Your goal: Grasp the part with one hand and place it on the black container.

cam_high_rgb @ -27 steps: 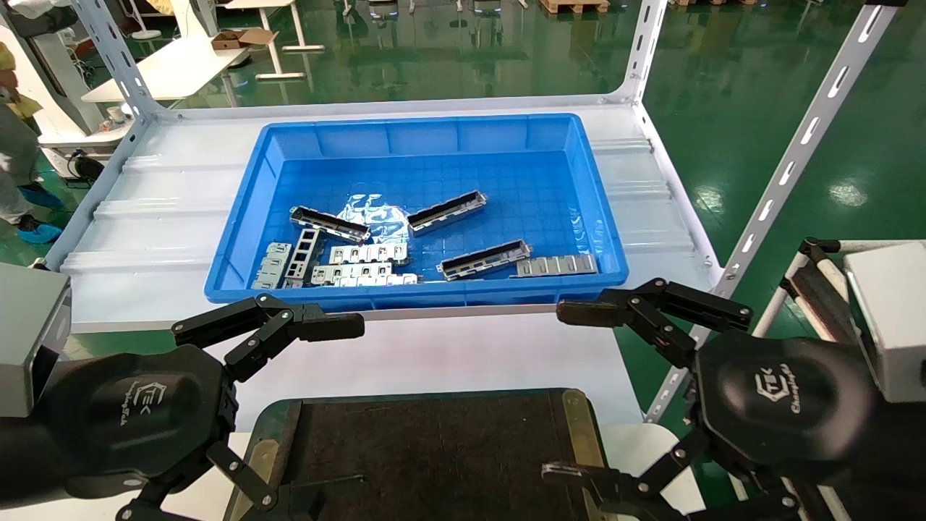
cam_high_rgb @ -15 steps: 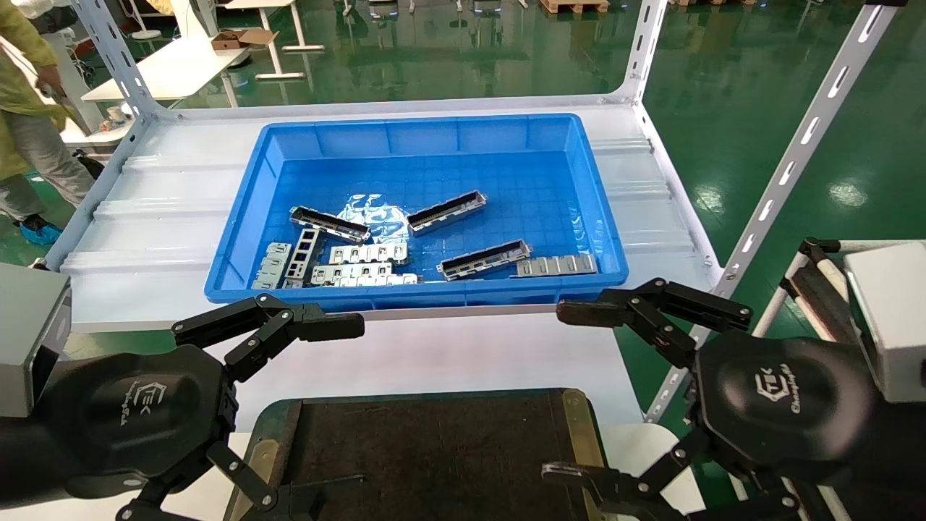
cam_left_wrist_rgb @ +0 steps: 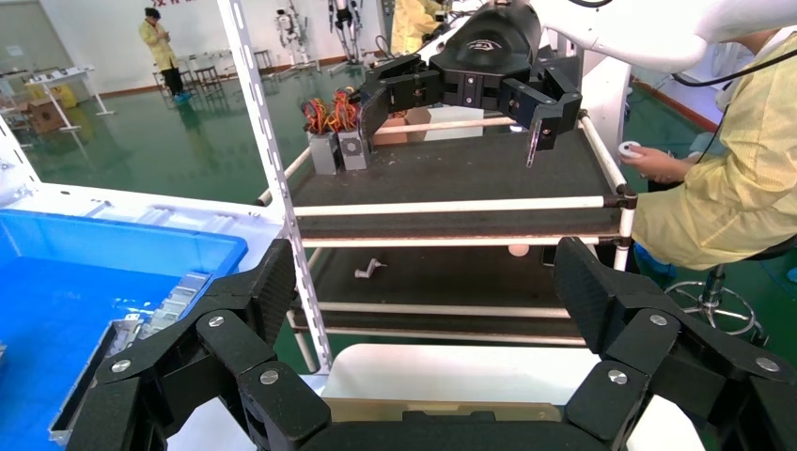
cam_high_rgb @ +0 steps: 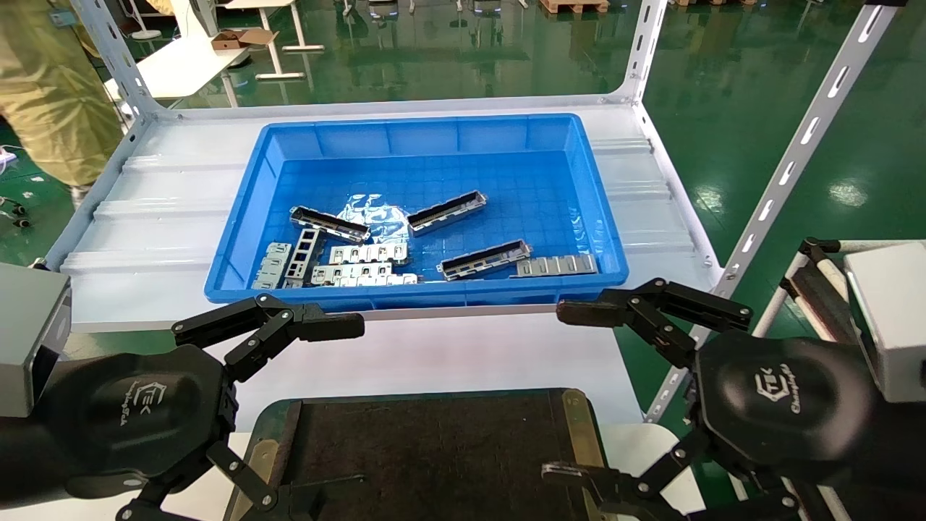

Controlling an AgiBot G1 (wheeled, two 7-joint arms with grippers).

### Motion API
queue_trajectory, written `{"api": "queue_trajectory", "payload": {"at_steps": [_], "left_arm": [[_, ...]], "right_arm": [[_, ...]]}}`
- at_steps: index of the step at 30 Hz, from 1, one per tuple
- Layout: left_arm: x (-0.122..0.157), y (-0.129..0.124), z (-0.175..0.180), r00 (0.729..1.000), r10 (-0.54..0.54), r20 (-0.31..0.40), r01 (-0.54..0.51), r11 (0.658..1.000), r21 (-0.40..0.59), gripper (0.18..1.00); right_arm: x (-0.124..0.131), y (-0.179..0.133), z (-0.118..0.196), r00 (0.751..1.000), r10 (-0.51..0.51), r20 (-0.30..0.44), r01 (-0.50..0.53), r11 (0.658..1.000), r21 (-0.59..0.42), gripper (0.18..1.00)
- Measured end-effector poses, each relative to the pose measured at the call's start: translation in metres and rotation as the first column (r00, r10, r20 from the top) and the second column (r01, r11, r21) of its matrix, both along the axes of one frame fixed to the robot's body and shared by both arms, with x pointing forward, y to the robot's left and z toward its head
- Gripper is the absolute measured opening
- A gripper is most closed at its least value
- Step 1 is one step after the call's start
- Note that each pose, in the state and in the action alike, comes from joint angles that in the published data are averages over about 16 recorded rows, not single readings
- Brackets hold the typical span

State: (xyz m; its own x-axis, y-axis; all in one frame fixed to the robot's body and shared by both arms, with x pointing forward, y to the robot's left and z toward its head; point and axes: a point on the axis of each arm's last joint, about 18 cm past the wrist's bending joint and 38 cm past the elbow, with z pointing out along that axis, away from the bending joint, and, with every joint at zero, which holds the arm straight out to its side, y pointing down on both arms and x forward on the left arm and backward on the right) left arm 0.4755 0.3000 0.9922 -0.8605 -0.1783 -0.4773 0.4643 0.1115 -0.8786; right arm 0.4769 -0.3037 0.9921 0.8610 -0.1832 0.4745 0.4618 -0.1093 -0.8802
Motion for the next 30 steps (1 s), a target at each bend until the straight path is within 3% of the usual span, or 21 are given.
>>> {"api": "queue_trajectory", "payload": {"at_steps": [30], "left_arm": [[0.0098, -0.0016, 0.0030, 0.999, 0.028, 0.018, -0.028, 1.000, 0.005, 1.001]], "right_arm": [[0.0000, 0.0000, 0.0000, 1.000, 0.000, 0.000, 0.000, 1.000, 0.000, 1.001]]}}
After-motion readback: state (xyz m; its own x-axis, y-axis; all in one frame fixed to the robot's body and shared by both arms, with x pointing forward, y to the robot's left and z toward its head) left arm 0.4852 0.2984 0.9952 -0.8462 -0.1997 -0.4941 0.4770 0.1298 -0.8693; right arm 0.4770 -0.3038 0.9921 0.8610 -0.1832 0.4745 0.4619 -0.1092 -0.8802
